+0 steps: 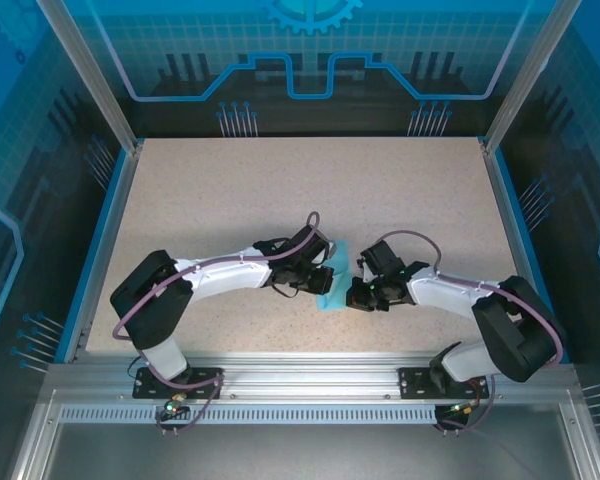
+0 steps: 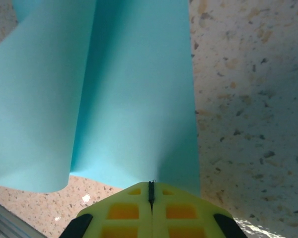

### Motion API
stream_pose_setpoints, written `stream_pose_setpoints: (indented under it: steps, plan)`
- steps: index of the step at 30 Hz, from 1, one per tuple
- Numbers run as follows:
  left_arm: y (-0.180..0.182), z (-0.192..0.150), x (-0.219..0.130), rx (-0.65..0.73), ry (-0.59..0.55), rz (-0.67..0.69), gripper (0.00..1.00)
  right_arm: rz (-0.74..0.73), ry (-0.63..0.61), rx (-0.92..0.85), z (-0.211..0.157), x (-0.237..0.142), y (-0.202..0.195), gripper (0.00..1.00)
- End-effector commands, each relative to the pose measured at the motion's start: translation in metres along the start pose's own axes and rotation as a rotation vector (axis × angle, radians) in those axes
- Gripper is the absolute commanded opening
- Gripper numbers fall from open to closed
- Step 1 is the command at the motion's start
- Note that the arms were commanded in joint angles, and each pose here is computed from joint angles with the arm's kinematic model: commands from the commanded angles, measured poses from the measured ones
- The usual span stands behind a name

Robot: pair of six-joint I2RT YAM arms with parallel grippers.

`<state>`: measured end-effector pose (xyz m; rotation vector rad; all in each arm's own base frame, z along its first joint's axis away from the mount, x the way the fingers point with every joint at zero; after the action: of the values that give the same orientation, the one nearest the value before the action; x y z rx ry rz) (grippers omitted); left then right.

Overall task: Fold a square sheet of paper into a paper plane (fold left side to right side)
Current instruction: Fold the triangle a second time at the center of the table.

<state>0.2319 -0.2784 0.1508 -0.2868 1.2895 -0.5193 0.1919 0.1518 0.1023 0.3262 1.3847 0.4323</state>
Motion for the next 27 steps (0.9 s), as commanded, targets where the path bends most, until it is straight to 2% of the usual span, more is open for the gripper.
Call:
stream_pose_setpoints:
  steps: [1,11,27]
  plan:
    - [0.009,-0.002,0.004,-0.005,0.032,0.038,0.00,-0.047,0.034,0.004,0.000,0.003,0.001,0.00]
    - [0.017,0.007,0.016,0.000,0.035,0.068,0.00,-0.116,0.120,0.022,-0.009,0.010,-0.007,0.00]
    - [0.027,0.020,0.027,-0.011,0.037,0.088,0.00,-0.122,0.144,0.017,-0.012,0.010,-0.008,0.00]
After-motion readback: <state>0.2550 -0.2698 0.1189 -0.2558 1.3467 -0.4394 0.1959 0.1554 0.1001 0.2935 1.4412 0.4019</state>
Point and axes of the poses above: each hand's point on the last joint's axis, 136 mm out from that joint toward the fingers, its own x axis out along the fingers, its own y axis along the line the jaws close on, z = x × y, the point moved 10 cm from there along -x, back along the fingers, and after that the axes turned 10 degrees about -x, right-handed, at the moved point
